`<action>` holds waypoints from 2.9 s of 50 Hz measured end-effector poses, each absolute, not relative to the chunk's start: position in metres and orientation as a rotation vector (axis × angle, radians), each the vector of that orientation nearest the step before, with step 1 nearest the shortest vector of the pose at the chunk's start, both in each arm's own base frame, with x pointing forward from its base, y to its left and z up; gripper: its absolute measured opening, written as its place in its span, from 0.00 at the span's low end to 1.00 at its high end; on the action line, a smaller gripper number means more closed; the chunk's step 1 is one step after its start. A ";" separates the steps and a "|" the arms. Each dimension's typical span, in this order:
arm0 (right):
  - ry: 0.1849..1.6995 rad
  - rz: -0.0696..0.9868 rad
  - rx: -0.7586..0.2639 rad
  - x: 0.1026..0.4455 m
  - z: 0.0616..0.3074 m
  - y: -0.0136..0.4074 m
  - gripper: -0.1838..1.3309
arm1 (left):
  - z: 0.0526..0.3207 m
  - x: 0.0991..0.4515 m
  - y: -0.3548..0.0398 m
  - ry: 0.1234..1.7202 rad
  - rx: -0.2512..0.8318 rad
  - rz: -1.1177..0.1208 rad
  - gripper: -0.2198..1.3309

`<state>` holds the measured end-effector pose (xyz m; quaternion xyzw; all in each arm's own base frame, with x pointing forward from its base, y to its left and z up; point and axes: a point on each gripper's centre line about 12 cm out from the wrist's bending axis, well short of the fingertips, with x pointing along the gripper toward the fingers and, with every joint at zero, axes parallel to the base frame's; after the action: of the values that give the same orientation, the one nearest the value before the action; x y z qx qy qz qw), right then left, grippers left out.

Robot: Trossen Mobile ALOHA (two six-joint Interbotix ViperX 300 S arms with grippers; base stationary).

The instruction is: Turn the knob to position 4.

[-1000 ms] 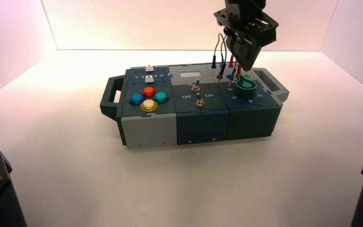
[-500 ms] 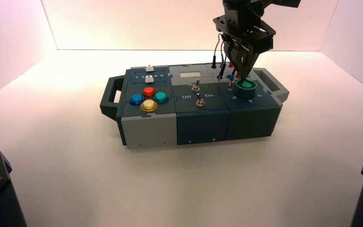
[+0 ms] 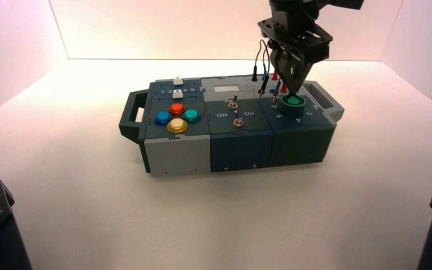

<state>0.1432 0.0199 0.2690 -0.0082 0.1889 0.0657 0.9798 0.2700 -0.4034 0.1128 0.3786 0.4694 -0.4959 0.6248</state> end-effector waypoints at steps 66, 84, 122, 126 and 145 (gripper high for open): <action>0.380 0.132 -0.016 0.143 0.269 0.020 0.03 | 0.105 0.240 -0.419 1.090 0.926 -1.199 0.04; 0.382 0.132 -0.017 0.143 0.269 0.020 0.03 | 0.103 0.228 -0.413 1.107 0.944 -1.211 0.04; 0.380 0.132 -0.016 0.143 0.269 0.020 0.03 | 0.102 0.223 -0.406 1.132 0.954 -1.211 0.04; 0.380 0.132 -0.016 0.143 0.269 0.020 0.03 | 0.103 0.222 -0.406 1.132 0.957 -1.213 0.04; 0.380 0.132 -0.016 0.143 0.269 0.020 0.03 | 0.102 0.221 -0.402 1.140 0.959 -1.211 0.04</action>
<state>0.1430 0.0198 0.2691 -0.0081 0.1889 0.0657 0.9798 0.2209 -0.4022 0.1015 0.4091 0.4865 -0.5169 0.5734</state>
